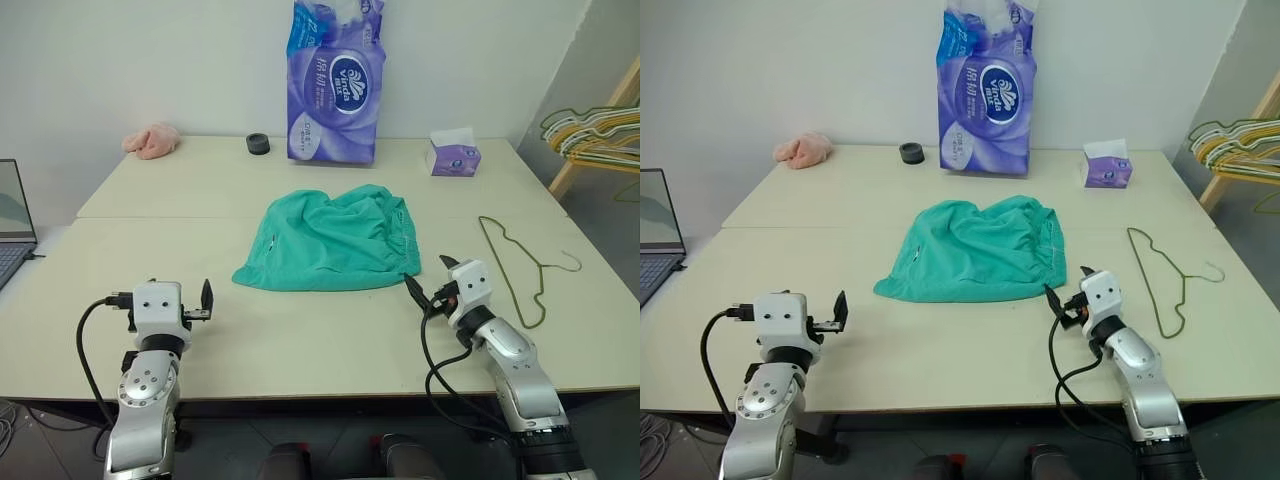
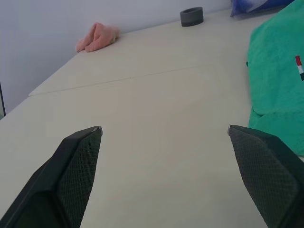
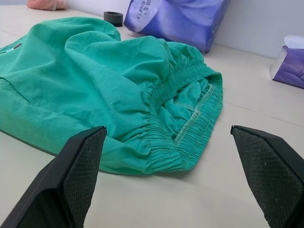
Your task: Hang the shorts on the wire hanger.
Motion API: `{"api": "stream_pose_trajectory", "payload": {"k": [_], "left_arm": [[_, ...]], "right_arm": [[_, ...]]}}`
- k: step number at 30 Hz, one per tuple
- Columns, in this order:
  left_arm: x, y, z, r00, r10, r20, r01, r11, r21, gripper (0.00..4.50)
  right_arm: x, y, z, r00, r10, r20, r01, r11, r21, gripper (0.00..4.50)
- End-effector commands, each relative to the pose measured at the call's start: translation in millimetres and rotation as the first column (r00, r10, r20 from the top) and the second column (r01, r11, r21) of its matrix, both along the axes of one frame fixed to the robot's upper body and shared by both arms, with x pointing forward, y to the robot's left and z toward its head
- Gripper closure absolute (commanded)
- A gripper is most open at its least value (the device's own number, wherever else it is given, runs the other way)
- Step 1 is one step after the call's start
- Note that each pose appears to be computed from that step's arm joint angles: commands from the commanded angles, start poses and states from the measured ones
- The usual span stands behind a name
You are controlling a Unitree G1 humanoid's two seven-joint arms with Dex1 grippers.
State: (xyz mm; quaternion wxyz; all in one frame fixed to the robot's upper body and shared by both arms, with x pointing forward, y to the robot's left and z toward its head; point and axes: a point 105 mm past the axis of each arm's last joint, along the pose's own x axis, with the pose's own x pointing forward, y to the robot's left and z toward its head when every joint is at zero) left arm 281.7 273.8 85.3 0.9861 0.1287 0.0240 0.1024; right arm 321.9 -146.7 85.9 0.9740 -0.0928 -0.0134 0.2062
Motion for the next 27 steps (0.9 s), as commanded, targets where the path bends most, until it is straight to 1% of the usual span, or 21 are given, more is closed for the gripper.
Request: {"api": "stream_pose_trajectory", "payload": {"k": [1, 17, 27], "left_arm": [[-1, -1, 17, 0.998, -0.005, 0.066, 0.004, 1.000, 0.024, 0.00], [-1, -5, 13, 0.998, -0.041, 0.036, 0.041, 0.999, 0.016, 0.00], [-4, 5, 19, 0.997, -0.023, 0.071, 0.021, 0.999, 0.029, 0.00]], "right_arm": [[2, -1, 16, 0.998, 0.008, 0.060, -0.009, 1.000, 0.009, 0.03], [0, 3, 16, 0.998, 0.036, 0.058, -0.037, 0.999, 0.004, 0.03], [-3, 6, 16, 0.997, 0.067, 0.049, -0.067, 0.998, 0.002, 0.03]]}}
